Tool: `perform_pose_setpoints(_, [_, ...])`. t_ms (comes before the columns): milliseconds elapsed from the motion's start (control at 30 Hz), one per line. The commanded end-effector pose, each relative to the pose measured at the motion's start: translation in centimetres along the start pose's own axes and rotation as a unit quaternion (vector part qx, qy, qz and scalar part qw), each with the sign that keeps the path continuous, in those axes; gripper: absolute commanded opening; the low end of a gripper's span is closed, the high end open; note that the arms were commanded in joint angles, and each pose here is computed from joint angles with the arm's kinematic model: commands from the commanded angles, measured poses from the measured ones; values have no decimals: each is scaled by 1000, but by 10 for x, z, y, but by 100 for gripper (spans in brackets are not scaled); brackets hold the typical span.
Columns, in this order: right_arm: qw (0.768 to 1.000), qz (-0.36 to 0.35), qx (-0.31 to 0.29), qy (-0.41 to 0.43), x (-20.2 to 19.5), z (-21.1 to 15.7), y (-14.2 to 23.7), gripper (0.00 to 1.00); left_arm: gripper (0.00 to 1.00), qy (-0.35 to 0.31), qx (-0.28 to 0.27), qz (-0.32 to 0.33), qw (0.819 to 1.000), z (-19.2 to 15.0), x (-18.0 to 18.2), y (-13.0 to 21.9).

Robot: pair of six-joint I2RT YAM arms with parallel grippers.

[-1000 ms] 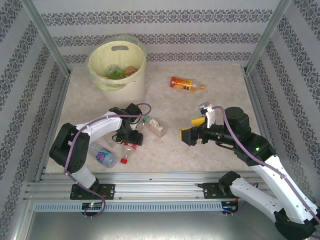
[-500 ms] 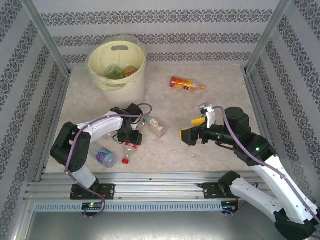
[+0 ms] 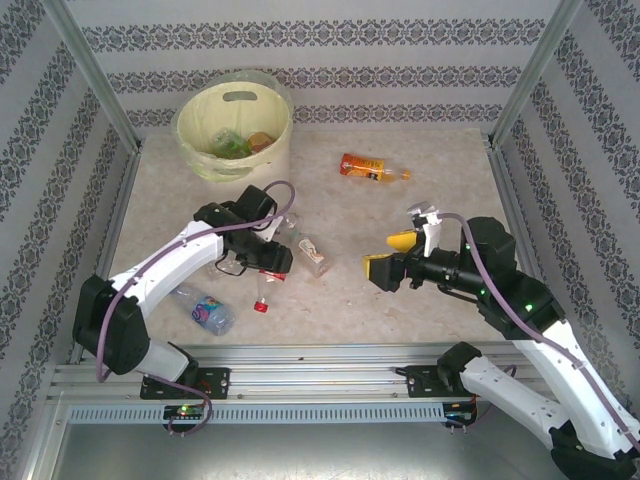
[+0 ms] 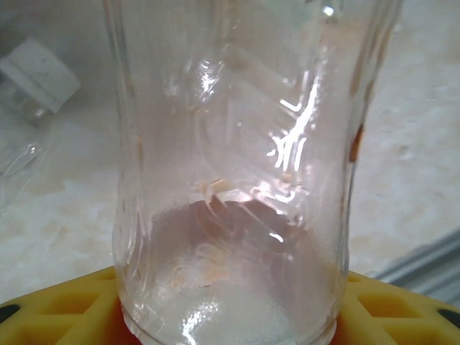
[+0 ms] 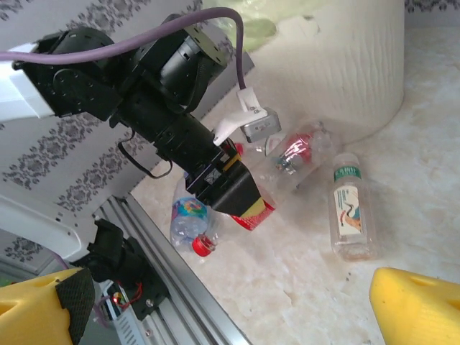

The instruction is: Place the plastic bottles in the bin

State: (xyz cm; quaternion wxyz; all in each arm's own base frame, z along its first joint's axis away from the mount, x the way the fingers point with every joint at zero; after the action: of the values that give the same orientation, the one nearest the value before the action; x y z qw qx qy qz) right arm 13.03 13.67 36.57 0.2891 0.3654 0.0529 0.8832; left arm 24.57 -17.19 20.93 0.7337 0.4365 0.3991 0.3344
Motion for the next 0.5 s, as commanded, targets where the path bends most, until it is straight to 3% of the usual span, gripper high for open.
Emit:
perform_pose_setpoints(0, [998, 35, -41, 14, 21, 14, 16, 98, 59, -33, -18, -57, 998, 5, -22, 24])
perform_pose_setpoints(467, [978, -13, -200, 61, 38, 45, 68, 98, 59, -60, -155, -82, 983, 80, -52, 98])
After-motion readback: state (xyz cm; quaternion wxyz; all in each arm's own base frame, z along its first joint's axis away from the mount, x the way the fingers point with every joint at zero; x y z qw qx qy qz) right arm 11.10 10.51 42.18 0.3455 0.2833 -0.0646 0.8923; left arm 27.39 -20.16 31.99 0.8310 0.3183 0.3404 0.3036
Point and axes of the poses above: each hand's point on the last joint's axis, 136 mm out from that joint toward the fingers, its own y axis back along the fingers, its own x axis along the line the jaws close on, z = x × y, the point moved 7 cm from there along y, back along the fingers, and after that the axes turned 10 degrees about -y, right-handed, at the moved point
